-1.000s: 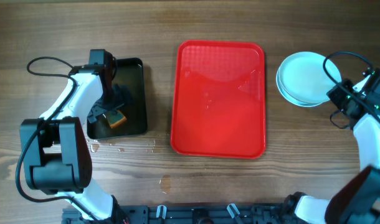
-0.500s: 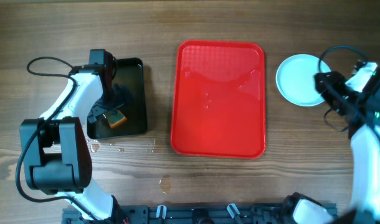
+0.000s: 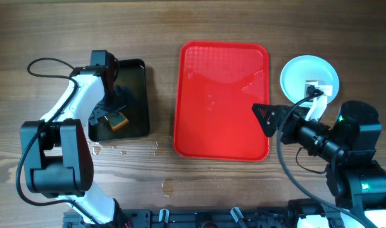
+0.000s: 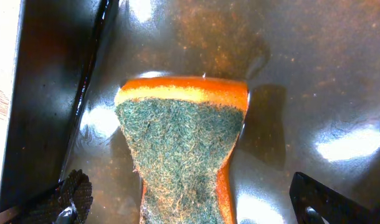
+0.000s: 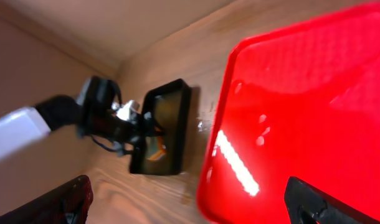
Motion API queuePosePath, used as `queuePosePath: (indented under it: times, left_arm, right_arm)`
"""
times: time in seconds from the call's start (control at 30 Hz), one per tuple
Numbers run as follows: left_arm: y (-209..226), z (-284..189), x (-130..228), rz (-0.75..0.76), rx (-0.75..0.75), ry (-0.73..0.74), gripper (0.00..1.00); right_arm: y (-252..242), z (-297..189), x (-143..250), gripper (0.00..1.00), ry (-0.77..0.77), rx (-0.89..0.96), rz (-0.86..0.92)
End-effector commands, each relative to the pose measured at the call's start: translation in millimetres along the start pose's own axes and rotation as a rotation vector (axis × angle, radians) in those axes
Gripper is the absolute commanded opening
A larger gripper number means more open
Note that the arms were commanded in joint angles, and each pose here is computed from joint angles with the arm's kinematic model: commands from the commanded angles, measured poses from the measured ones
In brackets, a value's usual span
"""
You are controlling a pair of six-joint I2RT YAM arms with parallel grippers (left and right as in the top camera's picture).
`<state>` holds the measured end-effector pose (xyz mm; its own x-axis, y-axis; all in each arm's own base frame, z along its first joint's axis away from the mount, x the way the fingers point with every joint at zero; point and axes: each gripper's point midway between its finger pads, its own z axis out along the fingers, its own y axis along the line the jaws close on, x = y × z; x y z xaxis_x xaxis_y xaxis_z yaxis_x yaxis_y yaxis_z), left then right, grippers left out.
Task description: Clean dirty plates on tray and stack at the side
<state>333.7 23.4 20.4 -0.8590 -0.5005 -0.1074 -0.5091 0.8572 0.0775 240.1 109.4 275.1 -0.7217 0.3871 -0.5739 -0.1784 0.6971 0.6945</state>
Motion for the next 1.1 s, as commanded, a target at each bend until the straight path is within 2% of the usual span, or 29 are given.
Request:
queuePosePath:
  times: [0.0,0.1,0.17,0.27,0.37,0.57,0.83,1.07]
  left_arm:
    - [-1,-2,-1,-0.001,0.01,-0.005,1.0]
    - [-1,-2,-1,-0.001,0.01,-0.004,1.0]
    - [-1,-2,-1,-0.001,0.01,-0.004,1.0]
    - [-1,-2,-1,-0.001,0.01,-0.005,1.0]
    - [-1,-2,-1,-0.001,0.01,-0.005,1.0]
    - [-1,-2,-1,-0.001,0.01,-0.005,1.0]
    - [-1,-2,-1,-0.001,0.01,-0.004,1.0]
    - [0,-2,-1,-0.001,0.01,-0.004,1.0]
  right_arm:
    - [2,0,1,1.0,0.009,-0.004,0.057]
    - [3,-4,10,1.0,0.037,-0.011,-0.112]
    - [3,-9,14,1.0,0.031,-0.007,-0.299]
    - [7,-13,9,1.0,-0.057,-0.02,-0.598]
    - [3,-22,3,1.0,-0.19,0.023,-0.759]
    - [-30,-37,18,1.0,-0.369,0.132,-0.799]
    - [-70,-19,31,1.0,-0.537,0.167,-0.863]
    - [-111,-8,22,1.0,-0.631,0.246,-0.661]
